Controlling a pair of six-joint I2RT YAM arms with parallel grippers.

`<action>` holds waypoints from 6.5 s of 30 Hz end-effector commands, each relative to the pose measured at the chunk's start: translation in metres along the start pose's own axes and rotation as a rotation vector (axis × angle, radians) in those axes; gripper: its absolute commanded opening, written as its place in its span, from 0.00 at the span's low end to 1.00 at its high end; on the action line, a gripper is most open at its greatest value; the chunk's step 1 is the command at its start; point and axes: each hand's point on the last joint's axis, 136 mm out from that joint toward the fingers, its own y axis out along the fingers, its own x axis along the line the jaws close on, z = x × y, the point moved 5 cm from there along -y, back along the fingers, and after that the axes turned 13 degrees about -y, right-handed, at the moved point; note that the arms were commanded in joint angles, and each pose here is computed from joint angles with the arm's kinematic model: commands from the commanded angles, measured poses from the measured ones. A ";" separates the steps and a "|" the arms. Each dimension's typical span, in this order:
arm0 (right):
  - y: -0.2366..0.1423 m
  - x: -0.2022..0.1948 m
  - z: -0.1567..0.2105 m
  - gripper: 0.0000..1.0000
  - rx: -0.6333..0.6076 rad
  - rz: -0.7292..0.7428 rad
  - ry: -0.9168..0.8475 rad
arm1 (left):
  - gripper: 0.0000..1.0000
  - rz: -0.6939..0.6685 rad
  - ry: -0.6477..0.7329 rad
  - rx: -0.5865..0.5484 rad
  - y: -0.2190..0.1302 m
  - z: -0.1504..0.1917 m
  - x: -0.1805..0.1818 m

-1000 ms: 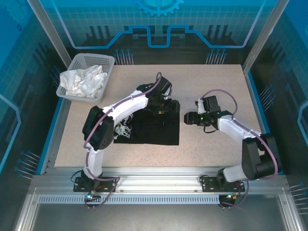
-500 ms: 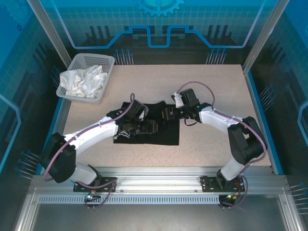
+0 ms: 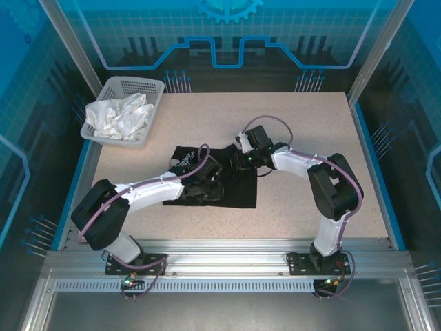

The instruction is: Fold the inside-out t-shirt

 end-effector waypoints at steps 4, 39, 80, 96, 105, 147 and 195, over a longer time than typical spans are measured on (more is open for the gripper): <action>-0.019 -0.005 -0.020 0.11 -0.045 0.002 0.001 | 0.03 0.074 0.076 -0.095 -0.014 -0.019 -0.030; -0.081 -0.069 0.008 0.48 0.012 -0.059 0.200 | 0.58 0.321 0.168 -0.126 -0.059 -0.036 -0.078; -0.028 -0.101 0.011 0.08 0.158 0.018 0.256 | 0.66 0.146 -0.034 -0.089 -0.041 -0.040 0.035; -0.076 -0.077 0.017 0.43 0.110 0.105 0.169 | 0.79 0.006 -0.058 -0.211 -0.049 -0.078 0.049; -0.070 0.041 0.096 0.44 0.170 -0.127 0.177 | 0.79 0.050 -0.160 -0.211 -0.031 -0.150 0.055; -0.018 -0.011 -0.007 0.55 0.064 -0.164 0.091 | 0.81 0.309 -0.190 -0.097 -0.031 -0.090 0.034; 0.035 -0.094 -0.024 0.62 0.285 -0.011 0.241 | 0.63 0.222 -0.292 0.045 0.062 -0.182 0.078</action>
